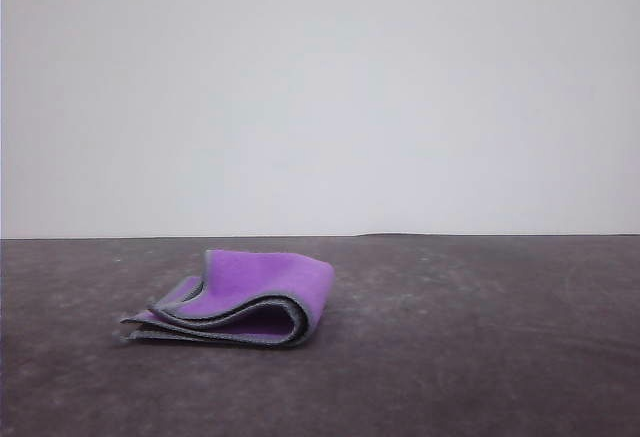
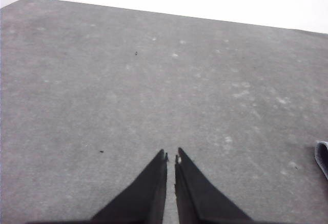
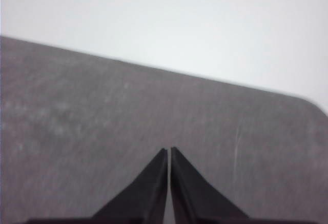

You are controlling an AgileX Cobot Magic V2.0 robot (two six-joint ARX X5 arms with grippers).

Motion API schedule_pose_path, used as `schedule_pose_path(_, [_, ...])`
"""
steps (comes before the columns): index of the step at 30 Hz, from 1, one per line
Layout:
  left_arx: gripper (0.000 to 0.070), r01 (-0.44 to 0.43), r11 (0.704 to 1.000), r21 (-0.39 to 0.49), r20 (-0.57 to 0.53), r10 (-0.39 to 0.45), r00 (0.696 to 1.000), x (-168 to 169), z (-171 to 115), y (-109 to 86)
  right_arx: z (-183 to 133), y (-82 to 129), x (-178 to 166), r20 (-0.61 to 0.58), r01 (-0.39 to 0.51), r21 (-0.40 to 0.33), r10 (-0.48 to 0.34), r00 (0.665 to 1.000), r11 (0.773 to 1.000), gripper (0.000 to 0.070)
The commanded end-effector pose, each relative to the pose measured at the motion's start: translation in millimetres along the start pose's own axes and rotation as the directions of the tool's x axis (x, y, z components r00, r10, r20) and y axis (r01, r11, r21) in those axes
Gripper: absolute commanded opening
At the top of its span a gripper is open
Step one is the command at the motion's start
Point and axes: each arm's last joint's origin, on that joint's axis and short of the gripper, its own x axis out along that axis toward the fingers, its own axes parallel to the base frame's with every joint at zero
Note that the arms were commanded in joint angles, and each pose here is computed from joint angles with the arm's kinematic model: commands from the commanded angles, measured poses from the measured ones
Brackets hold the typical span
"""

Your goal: Fold clothes

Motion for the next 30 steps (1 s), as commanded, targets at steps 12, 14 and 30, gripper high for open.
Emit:
schedule_pose_path(12, [0.0017, -0.005, 1.0, -0.005, -0.025, 0.005, 1.0, 2, -6, 0.7, -27, 1, 5, -0.123, 0.073, 0.109, -0.06, 0.991, 0.991, 0.0003])
schedule_pose_path(14, [0.0017, -0.005, 1.0, -0.005, -0.025, 0.005, 1.0, 2, -6, 0.7, -27, 0, 5, -0.13, 0.114, 0.129, -0.097, 0.987, 0.985, 0.0003])
schedule_pose_path(30, [0.0016, -0.005, 1.0, -0.005, -0.025, 0.005, 1.0, 2, -6, 0.7, -24, -1, 5, -0.099, 0.122, 0.145, -0.108, 0.989, 0.982, 0.0003])
